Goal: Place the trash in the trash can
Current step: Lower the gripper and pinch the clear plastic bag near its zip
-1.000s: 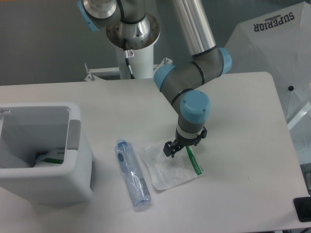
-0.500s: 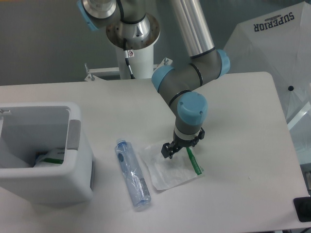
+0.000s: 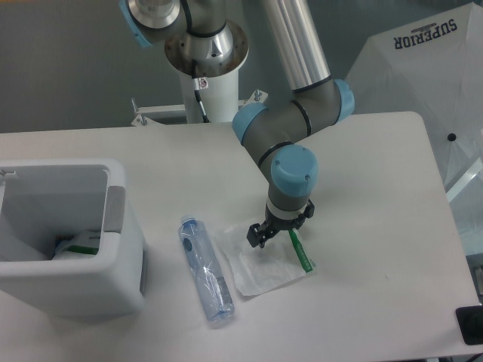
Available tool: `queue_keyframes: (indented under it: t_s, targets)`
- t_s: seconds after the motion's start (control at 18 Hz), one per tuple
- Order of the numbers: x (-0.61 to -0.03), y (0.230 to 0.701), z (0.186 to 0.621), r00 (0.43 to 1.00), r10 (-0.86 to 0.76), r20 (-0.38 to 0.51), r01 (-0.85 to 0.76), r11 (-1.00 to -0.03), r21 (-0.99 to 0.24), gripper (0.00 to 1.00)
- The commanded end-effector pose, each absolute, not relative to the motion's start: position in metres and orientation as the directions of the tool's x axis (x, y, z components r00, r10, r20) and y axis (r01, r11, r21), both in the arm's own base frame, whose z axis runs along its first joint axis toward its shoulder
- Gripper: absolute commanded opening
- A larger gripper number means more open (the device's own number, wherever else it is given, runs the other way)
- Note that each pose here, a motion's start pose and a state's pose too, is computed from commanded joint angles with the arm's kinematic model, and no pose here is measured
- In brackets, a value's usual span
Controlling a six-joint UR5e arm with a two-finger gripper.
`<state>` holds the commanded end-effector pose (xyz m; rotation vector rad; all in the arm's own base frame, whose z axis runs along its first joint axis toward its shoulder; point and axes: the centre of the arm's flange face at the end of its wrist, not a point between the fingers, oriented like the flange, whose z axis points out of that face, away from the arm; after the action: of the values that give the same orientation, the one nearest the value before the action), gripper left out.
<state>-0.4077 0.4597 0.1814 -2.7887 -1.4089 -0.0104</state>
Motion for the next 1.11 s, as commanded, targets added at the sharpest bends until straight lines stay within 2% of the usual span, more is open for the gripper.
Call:
queue_keyframes:
  t_s: [0.89,1.11]
  targets:
    - [-0.4094,0.4606,0.1787,0.596,0.803,0.01,0.803,-0.596,-0.019,1.0]
    - [-0.4094,0.4615,0.1784,0.596,0.803,0.009,0.803,-0.595,-0.028,0.96]
